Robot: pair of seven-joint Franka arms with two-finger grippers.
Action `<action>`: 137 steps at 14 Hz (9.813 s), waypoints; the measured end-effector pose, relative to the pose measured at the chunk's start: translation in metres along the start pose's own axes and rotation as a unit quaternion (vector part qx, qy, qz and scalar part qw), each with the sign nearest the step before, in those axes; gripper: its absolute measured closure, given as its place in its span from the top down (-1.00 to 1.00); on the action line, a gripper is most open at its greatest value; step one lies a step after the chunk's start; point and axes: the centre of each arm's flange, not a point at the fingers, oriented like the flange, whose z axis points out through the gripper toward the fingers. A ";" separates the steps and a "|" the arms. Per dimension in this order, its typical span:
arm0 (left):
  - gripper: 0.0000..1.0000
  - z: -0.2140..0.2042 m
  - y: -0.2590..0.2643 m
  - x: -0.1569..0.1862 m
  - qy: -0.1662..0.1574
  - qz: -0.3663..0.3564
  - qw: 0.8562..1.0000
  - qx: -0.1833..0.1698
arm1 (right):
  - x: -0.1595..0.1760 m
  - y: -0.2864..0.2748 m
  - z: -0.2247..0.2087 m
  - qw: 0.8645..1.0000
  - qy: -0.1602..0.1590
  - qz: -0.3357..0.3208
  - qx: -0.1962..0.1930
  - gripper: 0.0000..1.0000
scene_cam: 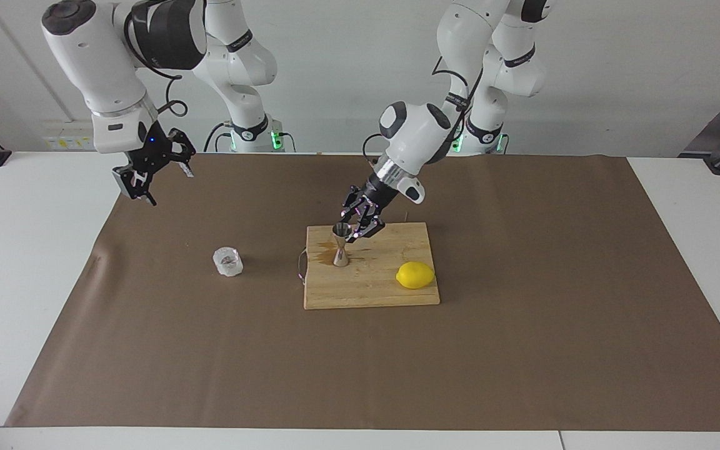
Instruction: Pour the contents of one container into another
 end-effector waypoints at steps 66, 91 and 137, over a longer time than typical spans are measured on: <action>1.00 -0.375 0.222 0.063 0.129 0.807 0.465 0.339 | 0.240 -0.108 0.143 0.936 -0.024 -0.347 -0.052 0.00; 1.00 -0.376 0.219 0.063 0.115 0.804 0.475 0.339 | 0.287 -0.184 0.140 0.817 -0.213 -0.514 -0.151 0.00; 1.00 -0.396 0.240 0.081 0.147 0.789 0.511 0.307 | 0.269 -0.135 0.135 0.931 -0.145 -0.324 -0.081 0.00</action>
